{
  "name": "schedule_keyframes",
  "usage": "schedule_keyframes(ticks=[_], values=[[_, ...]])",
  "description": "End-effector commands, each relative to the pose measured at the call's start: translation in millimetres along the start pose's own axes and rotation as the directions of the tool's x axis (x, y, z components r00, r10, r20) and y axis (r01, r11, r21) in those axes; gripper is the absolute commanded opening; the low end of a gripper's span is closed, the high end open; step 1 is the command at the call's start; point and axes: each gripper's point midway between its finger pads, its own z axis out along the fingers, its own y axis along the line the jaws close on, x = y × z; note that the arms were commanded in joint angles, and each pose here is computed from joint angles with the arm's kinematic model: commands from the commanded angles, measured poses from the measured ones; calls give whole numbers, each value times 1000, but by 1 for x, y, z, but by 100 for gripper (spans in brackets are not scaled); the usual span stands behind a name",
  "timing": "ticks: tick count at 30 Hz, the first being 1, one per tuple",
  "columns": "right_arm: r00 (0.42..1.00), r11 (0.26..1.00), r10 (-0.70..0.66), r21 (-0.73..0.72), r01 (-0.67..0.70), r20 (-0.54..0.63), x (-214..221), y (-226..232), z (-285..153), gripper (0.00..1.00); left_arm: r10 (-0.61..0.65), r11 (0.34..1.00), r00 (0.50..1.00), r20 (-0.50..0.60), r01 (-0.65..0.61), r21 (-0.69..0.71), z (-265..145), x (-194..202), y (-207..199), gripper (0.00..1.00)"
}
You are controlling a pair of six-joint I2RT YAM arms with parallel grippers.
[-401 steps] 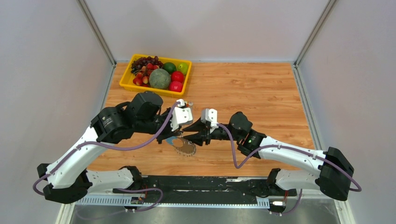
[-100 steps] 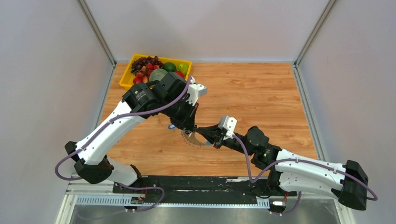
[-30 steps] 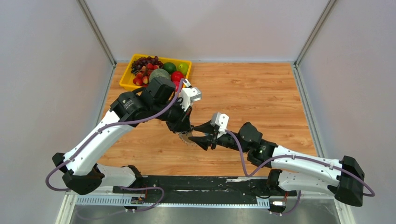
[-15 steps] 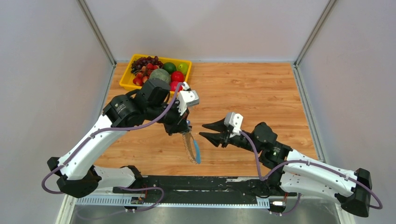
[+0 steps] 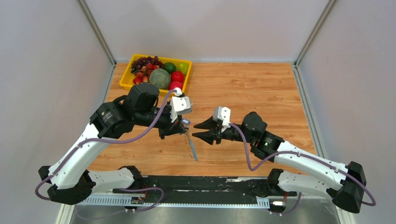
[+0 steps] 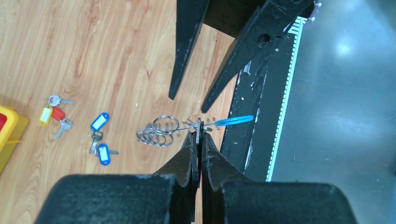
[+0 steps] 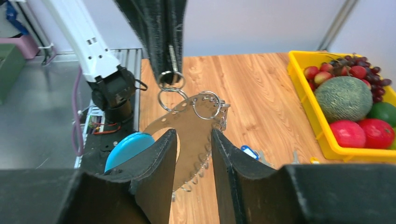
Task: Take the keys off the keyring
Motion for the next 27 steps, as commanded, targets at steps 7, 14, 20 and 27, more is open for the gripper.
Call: schedule_keyframes(ticks=[7,14,20,27], values=[[991,991,-53,-117,67,123,-41,17,6,39,92,994,994,65,-95,46,2,-16,-7,0],[990,989,-48,-131,66,133,-44,18,10,40,97,993,993,66,-102,66,6,-17,-10,0],[989,983,-47,-168,70,138,-44,22,14,40,103,992,992,67,-107,70,7,-19,-11,0],[988,974,-44,-214,74,145,-44,29,16,41,108,991,991,74,-113,76,9,-21,-12,0]])
